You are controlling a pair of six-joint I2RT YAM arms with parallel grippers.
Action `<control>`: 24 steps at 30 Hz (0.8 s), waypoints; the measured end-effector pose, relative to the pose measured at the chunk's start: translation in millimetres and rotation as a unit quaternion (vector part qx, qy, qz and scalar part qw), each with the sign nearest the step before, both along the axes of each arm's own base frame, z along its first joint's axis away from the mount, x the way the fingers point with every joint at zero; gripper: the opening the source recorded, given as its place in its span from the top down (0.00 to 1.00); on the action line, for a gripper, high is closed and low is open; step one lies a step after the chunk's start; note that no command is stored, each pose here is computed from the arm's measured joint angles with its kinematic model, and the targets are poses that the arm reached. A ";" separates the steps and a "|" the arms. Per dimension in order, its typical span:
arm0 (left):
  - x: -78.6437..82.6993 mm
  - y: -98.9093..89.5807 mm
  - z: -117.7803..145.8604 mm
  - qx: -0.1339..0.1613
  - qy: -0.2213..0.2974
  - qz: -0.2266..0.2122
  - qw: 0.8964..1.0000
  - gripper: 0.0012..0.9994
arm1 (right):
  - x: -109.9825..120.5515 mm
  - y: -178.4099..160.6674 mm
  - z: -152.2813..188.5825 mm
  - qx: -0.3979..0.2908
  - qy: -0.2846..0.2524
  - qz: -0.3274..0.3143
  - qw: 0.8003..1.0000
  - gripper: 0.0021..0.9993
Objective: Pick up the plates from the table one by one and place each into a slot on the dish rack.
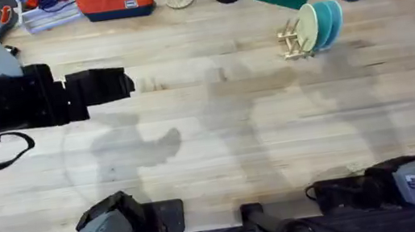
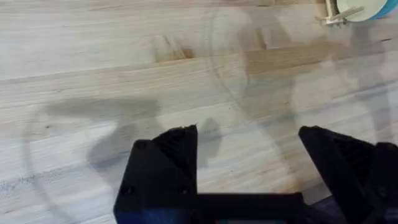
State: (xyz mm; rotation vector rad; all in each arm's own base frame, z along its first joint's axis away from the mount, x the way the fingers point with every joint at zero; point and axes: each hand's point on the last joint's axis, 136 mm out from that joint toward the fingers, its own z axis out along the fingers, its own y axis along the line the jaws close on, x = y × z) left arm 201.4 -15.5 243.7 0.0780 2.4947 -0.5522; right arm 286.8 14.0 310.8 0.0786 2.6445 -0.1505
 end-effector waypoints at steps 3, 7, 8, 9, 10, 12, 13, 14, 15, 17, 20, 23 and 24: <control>0.0 0.0 0.0 0.000 0.000 0.000 1.000 0.01 | -8.9 -1.4 5.4 0.001 -0.006 0.000 1.000 0.03; 0.0 0.0 0.0 0.000 0.000 0.000 1.000 0.01 | -26.0 -4.3 11.7 0.002 -0.007 0.000 1.000 0.04; 0.0 0.0 0.0 0.000 0.000 0.000 1.000 0.00 | -29.9 -5.0 13.2 0.002 -0.009 0.000 1.000 0.05; 0.0 0.0 0.0 0.000 0.000 0.000 1.000 0.01 | -33.9 -5.7 14.8 0.002 -0.010 0.000 1.000 0.05; 0.0 0.0 0.0 0.000 0.000 0.000 1.000 0.01 | -38.1 -6.4 16.7 0.002 -0.012 0.000 1.000 0.06; 0.0 0.0 0.0 0.000 0.000 0.000 1.000 0.01 | -45.1 -7.5 20.6 0.003 -0.018 0.000 1.000 0.07; 0.0 0.0 0.0 0.000 0.000 0.000 1.000 0.01 | -48.0 -8.0 23.2 0.004 -0.024 0.000 1.000 0.07; 0.0 0.0 0.0 0.000 0.000 0.000 1.000 0.01 | -50.4 -8.4 25.4 0.005 -0.029 0.000 1.000 0.07; 0.0 0.0 0.0 0.000 0.000 0.000 1.000 0.01 | -53.5 -8.9 28.2 0.006 -0.036 0.000 0.999 0.07; 0.0 0.0 0.0 0.000 0.000 0.000 1.000 0.01 | -60.2 -10.1 31.8 0.008 -0.046 0.000 0.999 0.07; 0.0 0.0 0.0 0.000 0.000 0.000 1.000 0.01 | -71.1 -12.0 31.5 0.009 -0.053 0.000 0.999 0.07; 0.0 0.0 0.0 0.000 0.000 0.000 1.000 0.00 | -81.1 -13.7 27.5 0.009 -0.055 0.000 0.998 0.07; 0.0 0.0 0.0 0.000 0.000 0.000 1.000 0.00 | -84.3 -14.2 25.0 0.009 -0.054 0.000 0.998 0.07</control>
